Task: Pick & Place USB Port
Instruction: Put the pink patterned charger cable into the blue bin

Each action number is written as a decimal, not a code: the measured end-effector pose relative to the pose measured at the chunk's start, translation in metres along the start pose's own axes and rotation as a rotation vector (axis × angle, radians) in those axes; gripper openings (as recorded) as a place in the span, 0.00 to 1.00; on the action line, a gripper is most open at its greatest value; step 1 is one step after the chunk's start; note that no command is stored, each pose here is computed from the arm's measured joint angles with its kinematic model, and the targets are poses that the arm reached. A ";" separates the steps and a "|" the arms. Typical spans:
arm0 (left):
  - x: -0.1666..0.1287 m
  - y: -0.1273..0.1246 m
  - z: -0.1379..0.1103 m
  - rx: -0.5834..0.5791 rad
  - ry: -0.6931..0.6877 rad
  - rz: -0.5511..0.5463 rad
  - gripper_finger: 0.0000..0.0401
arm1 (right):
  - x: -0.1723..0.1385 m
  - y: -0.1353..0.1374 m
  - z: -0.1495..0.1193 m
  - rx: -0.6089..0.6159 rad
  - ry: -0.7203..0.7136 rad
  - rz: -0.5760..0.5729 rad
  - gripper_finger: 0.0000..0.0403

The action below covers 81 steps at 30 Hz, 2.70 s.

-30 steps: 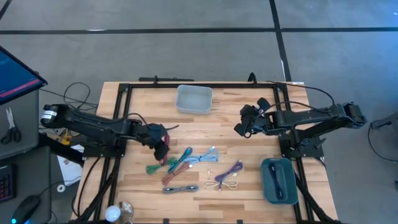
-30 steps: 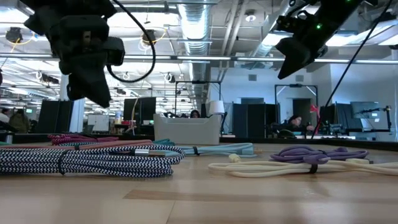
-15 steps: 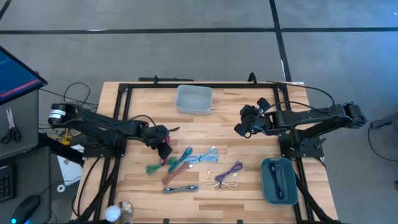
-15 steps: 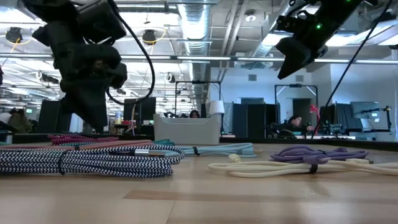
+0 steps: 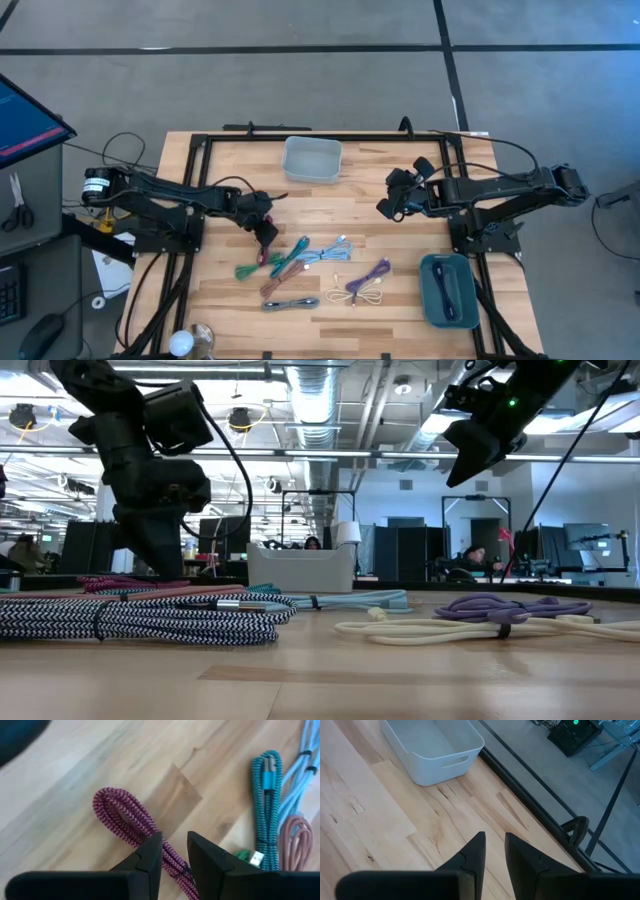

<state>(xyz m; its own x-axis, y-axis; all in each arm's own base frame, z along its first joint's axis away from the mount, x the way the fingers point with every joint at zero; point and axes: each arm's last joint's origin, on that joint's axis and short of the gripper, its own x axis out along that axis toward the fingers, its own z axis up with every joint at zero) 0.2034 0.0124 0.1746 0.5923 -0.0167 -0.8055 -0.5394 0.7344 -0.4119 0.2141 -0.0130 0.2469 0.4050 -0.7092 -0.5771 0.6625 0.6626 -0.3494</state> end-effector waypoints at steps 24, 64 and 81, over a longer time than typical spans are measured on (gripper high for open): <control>-0.053 -0.008 0.049 -0.055 0.073 0.099 0.22 | 0.009 0.001 -0.017 -0.035 0.040 -0.019 0.16; -0.026 0.004 0.027 -0.144 0.123 0.012 0.35 | 0.015 -0.004 -0.013 -0.007 0.037 -0.041 0.16; -0.011 0.018 0.012 -0.173 0.112 0.057 0.43 | 0.014 -0.004 -0.013 -0.006 0.036 -0.041 0.16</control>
<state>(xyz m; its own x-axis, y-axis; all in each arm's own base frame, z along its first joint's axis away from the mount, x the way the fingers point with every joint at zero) 0.1944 0.0339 0.1810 0.4930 -0.0610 -0.8679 -0.6706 0.6088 -0.4238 0.2091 -0.0228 0.2304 0.3541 -0.7269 -0.5884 0.6743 0.6344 -0.3780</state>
